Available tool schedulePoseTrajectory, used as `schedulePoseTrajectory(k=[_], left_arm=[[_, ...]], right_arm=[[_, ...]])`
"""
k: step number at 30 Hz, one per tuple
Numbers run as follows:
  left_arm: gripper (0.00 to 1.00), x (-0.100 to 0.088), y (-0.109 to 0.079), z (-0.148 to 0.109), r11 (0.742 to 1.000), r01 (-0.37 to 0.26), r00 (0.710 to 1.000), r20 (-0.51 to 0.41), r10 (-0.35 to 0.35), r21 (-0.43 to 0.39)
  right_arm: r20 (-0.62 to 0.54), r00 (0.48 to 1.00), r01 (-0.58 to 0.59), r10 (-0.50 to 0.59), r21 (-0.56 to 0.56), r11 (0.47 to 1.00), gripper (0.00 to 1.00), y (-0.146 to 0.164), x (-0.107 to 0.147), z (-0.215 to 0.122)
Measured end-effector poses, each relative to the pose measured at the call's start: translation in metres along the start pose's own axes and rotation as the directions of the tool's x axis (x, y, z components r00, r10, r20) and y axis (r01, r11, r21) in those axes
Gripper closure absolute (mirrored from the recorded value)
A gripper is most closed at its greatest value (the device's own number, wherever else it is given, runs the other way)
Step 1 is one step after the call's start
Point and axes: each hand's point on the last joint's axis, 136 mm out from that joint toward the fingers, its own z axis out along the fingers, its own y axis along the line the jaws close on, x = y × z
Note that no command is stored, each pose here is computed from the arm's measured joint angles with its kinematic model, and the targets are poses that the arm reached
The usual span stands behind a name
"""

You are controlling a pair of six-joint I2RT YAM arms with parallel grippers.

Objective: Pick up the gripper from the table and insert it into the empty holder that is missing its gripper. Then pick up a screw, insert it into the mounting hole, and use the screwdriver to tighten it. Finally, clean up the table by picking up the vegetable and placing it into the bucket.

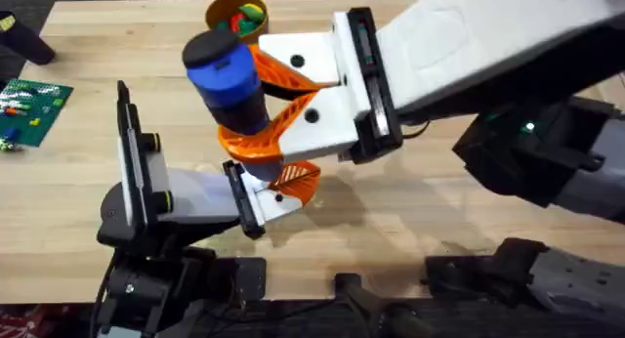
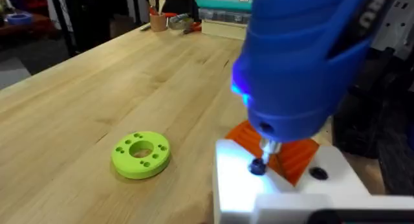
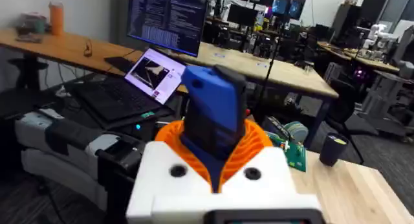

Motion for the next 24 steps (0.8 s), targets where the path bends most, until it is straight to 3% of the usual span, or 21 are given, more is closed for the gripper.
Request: schedulePoseTrajectory(k=[24], left_arm=[[0.990,0.0000,0.0000,0.0000,1.000,0.000,1.000,0.000,0.000,0.000]], right_arm=[[0.023,1.000,-0.001,0.001,0.009,1.000,0.957,-0.0034,-0.0060,-0.0012]])
